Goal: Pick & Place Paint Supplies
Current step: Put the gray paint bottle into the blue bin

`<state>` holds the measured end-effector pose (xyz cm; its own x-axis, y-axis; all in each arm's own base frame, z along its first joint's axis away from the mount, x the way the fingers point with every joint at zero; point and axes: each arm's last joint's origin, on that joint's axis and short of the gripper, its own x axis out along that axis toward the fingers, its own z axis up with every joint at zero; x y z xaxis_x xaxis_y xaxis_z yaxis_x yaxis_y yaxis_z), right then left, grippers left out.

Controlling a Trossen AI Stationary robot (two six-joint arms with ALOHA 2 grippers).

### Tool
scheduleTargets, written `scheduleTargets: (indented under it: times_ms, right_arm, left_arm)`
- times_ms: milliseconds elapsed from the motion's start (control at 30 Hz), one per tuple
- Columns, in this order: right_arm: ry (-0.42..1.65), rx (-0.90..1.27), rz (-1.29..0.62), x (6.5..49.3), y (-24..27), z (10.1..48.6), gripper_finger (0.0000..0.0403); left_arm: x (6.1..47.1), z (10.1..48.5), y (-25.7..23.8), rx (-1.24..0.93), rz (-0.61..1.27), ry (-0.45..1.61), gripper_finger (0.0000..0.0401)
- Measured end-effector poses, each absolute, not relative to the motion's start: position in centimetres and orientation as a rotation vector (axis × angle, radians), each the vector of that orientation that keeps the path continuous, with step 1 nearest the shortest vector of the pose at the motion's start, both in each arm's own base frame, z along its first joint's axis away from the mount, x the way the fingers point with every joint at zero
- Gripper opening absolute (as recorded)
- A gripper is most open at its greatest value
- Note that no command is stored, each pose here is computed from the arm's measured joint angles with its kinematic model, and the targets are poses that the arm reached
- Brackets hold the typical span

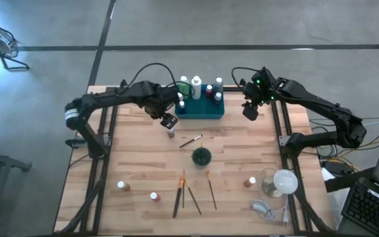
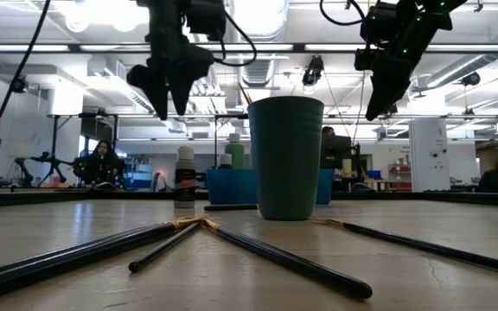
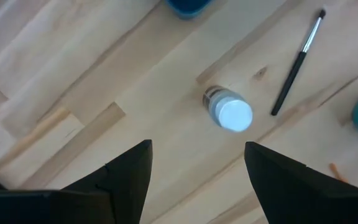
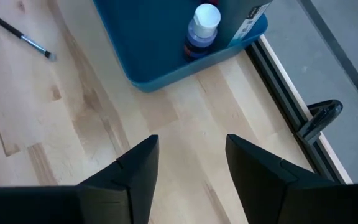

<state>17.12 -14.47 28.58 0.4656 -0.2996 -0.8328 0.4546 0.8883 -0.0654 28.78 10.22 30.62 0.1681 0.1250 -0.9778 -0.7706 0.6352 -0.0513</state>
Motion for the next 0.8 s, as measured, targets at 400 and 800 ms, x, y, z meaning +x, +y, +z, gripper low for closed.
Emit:
scheduleTargets:
  times_ms: [400, 800]
  right_arm:
    - [0.983, 0.173, -0.463, 17.1, -14.5, 28.6, 0.015]
    - [0.983, 0.172, -0.463, 17.1, -14.5, 28.6, 0.0176]
  left_arm:
    - [30.6, 27.7, 9.5, -0.624, 0.687, 1.292, 0.0259]
    - [31.9, 26.4, 9.2, -0.602, 0.647, 1.307, 0.0259]
